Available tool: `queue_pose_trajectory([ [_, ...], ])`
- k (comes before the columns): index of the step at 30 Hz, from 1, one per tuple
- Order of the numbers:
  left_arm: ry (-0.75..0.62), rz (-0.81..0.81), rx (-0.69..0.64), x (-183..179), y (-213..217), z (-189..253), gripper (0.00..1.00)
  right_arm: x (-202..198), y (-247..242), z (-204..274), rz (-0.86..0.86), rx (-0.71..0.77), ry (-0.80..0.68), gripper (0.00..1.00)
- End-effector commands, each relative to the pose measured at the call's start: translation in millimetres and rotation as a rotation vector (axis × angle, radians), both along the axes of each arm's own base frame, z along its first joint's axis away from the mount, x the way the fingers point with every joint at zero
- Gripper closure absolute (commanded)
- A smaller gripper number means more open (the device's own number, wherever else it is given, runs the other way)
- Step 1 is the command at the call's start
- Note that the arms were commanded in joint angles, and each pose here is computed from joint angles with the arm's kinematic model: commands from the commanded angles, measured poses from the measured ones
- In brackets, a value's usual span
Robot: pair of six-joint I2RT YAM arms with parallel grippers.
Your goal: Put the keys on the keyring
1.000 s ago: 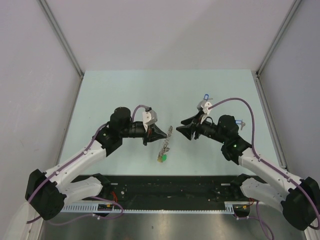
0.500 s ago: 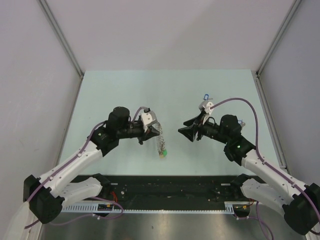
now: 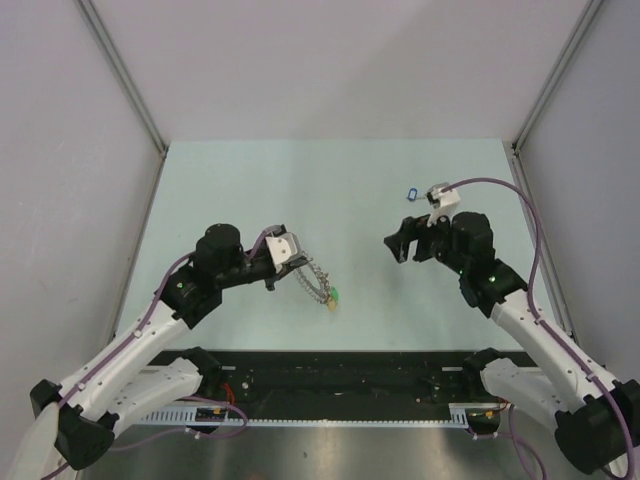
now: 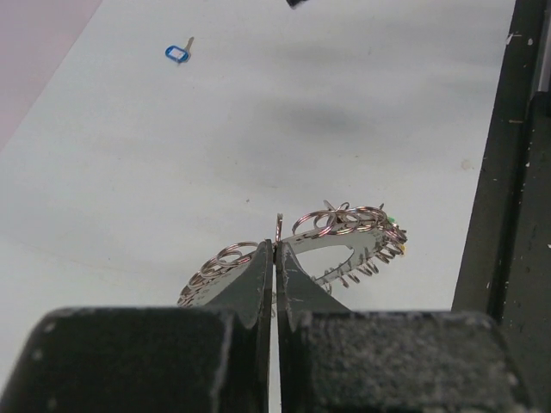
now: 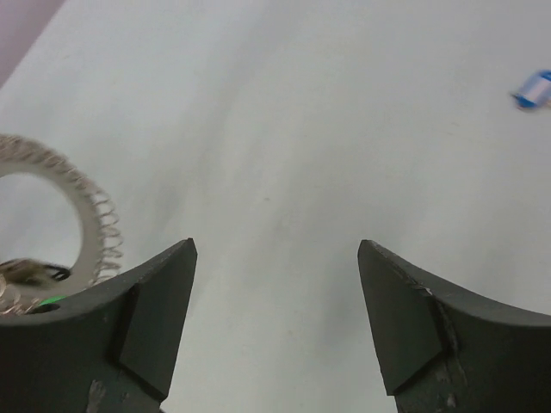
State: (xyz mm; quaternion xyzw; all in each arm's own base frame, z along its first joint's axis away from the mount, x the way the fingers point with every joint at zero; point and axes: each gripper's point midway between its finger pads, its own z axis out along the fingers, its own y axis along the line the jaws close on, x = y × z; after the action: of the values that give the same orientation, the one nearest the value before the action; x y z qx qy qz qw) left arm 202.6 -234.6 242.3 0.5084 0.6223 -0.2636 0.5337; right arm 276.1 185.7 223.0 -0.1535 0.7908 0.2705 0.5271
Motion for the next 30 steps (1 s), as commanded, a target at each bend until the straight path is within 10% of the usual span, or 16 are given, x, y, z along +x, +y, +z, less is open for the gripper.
queue_pose_trajectory([
  [1, -0.075, 0.034, 0.001, 11.0, 2.9, 9.6, 1.0, 31.2, -64.2, -11.7, -0.337, -0.035, 0.118, 0.2],
  [12, -0.099, 0.071, -0.029, 12.3, 7.4, 17.6, 1.0, 77.4, -225.5, -72.1, -0.949, -0.046, 0.288, 0.29],
  [30, -0.156, 0.124, -0.054, 15.4, 17.1, 29.6, 1.0, 130.9, -283.7, -139.3, -0.879, -0.123, 0.401, 0.67],
])
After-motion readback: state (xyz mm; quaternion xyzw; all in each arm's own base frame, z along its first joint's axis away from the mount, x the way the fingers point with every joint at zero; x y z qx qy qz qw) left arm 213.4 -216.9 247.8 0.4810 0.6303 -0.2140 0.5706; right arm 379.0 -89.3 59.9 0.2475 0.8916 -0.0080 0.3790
